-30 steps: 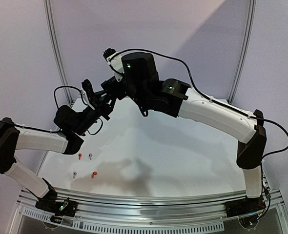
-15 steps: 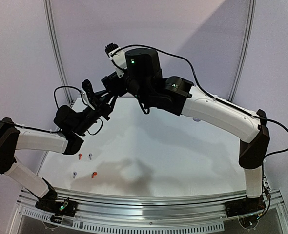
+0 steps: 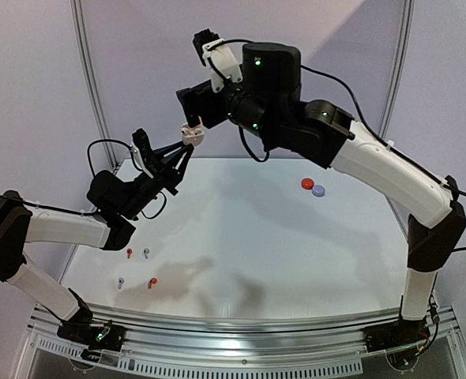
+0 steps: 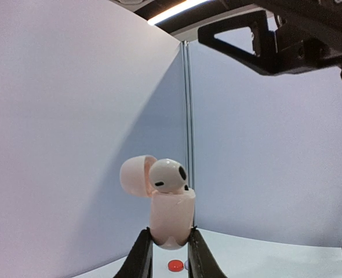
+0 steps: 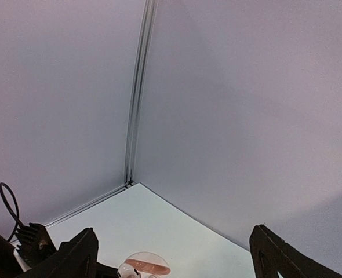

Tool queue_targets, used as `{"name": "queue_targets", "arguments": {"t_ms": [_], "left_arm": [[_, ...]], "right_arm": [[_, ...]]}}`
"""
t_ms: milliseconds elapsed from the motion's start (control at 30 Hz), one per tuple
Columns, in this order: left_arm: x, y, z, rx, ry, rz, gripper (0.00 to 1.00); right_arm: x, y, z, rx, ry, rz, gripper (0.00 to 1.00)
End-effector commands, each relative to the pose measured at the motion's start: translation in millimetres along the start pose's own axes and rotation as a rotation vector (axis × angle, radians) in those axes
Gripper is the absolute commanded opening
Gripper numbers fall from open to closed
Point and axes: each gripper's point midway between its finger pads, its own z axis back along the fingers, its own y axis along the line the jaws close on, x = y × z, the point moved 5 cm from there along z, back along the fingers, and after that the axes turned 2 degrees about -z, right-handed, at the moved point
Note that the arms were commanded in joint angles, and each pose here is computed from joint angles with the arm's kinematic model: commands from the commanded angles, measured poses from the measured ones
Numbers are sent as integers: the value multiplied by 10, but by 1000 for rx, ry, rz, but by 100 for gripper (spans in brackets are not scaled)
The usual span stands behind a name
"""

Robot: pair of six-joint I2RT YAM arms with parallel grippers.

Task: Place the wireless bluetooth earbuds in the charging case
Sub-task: Adjust the left earbud in the left side groove of the charging case.

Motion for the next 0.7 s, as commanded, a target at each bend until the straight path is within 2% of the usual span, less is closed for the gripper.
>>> {"name": "queue_targets", "arguments": {"t_ms": [0, 100, 267, 500, 667], "left_arm": [[98, -4, 37, -18, -29, -8, 0], [87, -34, 37, -42, -23, -9, 0], [75, -69, 45, -70, -15, -15, 0], [33, -131, 50, -126, 7, -7, 0], [-1, -171, 51, -157, 23, 15, 0]], "right_arm": [[276, -177, 248, 117, -5, -88, 87], [168, -153, 257, 138, 51, -85, 74], [-45, -55, 196, 173, 136, -109, 59], [-324, 92, 190, 235, 253, -90, 60], [-483, 193, 200, 224, 304, -21, 58]]}}
